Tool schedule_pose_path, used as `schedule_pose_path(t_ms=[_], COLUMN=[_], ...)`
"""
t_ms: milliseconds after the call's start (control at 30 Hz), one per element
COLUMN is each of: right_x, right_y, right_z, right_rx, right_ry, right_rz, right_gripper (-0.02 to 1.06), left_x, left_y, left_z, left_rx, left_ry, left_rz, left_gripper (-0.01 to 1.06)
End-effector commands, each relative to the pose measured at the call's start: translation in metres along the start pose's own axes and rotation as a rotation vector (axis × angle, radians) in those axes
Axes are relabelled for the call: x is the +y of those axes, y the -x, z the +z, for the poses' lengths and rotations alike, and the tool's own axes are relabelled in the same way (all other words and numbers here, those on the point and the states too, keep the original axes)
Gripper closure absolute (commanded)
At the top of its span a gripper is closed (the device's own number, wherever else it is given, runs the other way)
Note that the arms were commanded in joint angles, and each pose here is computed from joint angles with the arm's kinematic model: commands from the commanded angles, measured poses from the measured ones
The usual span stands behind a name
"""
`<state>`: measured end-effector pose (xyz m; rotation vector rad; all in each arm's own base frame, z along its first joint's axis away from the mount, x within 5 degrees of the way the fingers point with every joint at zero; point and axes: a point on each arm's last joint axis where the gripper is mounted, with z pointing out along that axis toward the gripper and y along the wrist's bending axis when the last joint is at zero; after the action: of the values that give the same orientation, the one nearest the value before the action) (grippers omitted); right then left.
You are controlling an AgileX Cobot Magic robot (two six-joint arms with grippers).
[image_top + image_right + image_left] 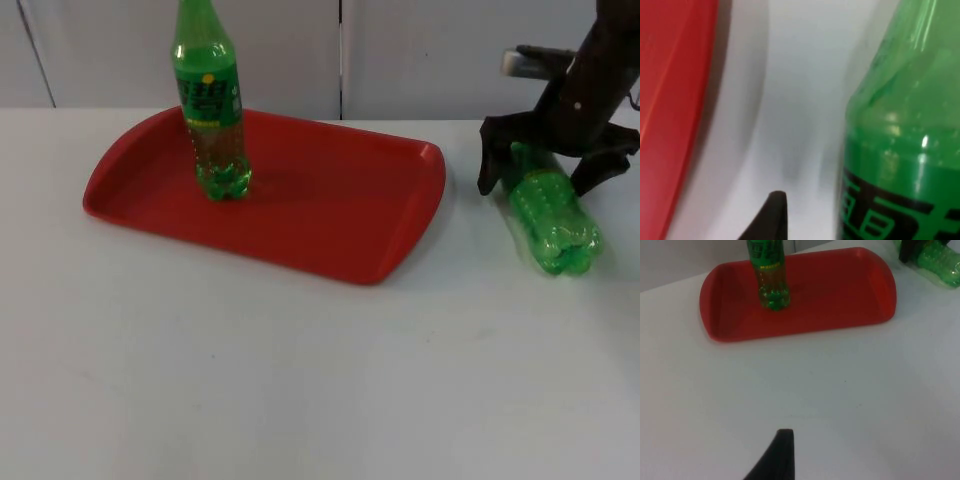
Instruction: Place the bottle upright on the tray.
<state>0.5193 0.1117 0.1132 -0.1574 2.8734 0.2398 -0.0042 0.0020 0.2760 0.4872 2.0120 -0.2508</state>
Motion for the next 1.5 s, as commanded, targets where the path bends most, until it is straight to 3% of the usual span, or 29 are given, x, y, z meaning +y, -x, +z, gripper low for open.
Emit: schedule_pose_path(t_ms=[0,200,500,567,600,733,767,800,833,1100,1300,1467], right_x=[0.003,0.001,0.001,0.001,0.001,0.001,0.001,0.002,0.002,0.006,0.014,0.012], right_y=[0.003,-0.001,-0.003,-0.004,-0.004,-0.003,-0.003,-0.001,0.0,0.009,0.017,0.013], right_z=[-0.001,0.012,0.014,0.014,0.014,0.012,0.012,0.008,0.006,-0.022,-0.074,-0.114], right_rx=[-0.02,0.004,0.018,0.027,0.027,0.027,0.027,0.014,0.005,-0.061,-0.143,-0.135], right_ry=[0.01,0.01,0.011,0.009,0.009,0.01,0.01,0.009,0.01,0.017,0.026,-0.051], right_rz=[0.015,0.081,0.085,0.084,0.084,0.083,0.083,0.071,0.069,0.043,-0.008,-0.051], right_gripper=[0.07,0.09,0.15,0.27,0.27,0.73,0.73,0.97,1.04,1.05,1.05,1.05], left_x=[0.0,0.0,0.0,0.0,0.0,0.0,0.0,0.0,0.0,0.0,0.0,0.0], left_y=[-0.001,-0.001,-0.001,-0.001,-0.001,-0.001,-0.001,-0.001,-0.001,-0.001,-0.001,-0.001], left_z=[0.0,0.0,0.0,0.0,0.0,0.0,0.0,0.0,0.0,0.0,0.0,0.0], left_rx=[0.003,0.003,0.003,0.003,0.003,0.003,0.003,0.003,0.003,0.003,0.003,0.003], left_ry=[-0.002,-0.002,-0.002,-0.002,-0.002,-0.002,-0.002,-0.002,-0.002,-0.002,-0.002,-0.002], left_rz=[0.002,0.002,0.002,0.002,0.002,0.002,0.002,0.002,0.002,0.002,0.002,0.002], left_gripper=[0.0,0.0,0.0,0.0,0.0,0.0,0.0,0.0,0.0,0.0,0.0,0.0])
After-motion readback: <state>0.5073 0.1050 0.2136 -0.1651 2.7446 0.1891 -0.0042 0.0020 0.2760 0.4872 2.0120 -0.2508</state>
